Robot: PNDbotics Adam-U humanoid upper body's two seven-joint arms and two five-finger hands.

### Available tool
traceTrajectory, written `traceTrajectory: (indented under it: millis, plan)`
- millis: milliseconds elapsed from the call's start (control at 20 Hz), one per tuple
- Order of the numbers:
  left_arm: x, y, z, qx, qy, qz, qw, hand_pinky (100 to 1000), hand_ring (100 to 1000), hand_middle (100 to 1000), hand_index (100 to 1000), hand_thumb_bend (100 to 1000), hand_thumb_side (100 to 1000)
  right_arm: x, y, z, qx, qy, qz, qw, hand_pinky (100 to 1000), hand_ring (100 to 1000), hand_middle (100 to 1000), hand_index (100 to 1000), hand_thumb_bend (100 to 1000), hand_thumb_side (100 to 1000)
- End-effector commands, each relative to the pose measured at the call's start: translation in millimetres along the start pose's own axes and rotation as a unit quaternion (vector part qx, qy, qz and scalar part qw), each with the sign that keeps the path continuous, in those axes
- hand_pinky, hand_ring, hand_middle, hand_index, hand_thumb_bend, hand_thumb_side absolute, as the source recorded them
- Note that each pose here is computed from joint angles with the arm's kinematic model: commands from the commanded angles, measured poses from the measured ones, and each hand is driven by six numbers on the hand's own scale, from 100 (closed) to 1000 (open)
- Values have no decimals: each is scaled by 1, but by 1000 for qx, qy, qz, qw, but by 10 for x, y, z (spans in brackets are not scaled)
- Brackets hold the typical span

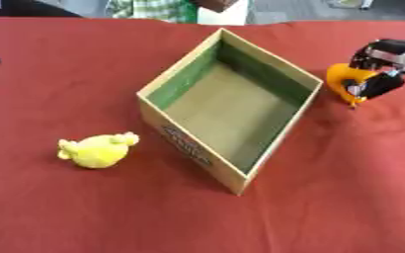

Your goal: Pick up objects on the table and place them in the box.

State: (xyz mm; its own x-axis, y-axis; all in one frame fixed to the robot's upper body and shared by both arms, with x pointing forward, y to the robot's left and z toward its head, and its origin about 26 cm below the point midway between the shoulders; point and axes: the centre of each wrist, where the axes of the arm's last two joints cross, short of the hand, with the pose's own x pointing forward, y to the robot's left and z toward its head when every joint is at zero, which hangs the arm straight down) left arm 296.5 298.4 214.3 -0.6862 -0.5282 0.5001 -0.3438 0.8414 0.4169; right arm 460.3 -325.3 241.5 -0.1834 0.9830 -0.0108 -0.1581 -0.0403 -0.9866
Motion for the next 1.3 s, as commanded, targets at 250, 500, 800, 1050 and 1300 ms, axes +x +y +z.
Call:
traceTrajectory:
  millis: [250,500,800,1050,1300]
  plan:
    - [62,53,-50,1,-17,-3,1000,542,727,730,766,100,595,20,-180,78,-143,13,14,990,585,571,327,437,100,160]
    - [58,58,-44,1,-15,-5,1000,541,727,730,766,100,592,65,-306,194,-216,0,26,976,566,549,312,415,100,315]
    - [57,61,-44,0,-15,-6,1000,542,727,730,766,100,591,179,-502,381,-274,-20,30,961,550,530,290,378,100,322]
    - [57,65,-44,1,-14,-7,1000,542,727,730,766,100,591,305,-636,523,-296,-38,20,954,548,523,285,378,100,327]
    - [82,96,-103,3,-16,-23,1000,542,722,728,768,100,553,575,-953,689,-354,-86,-11,931,551,519,303,391,100,334]
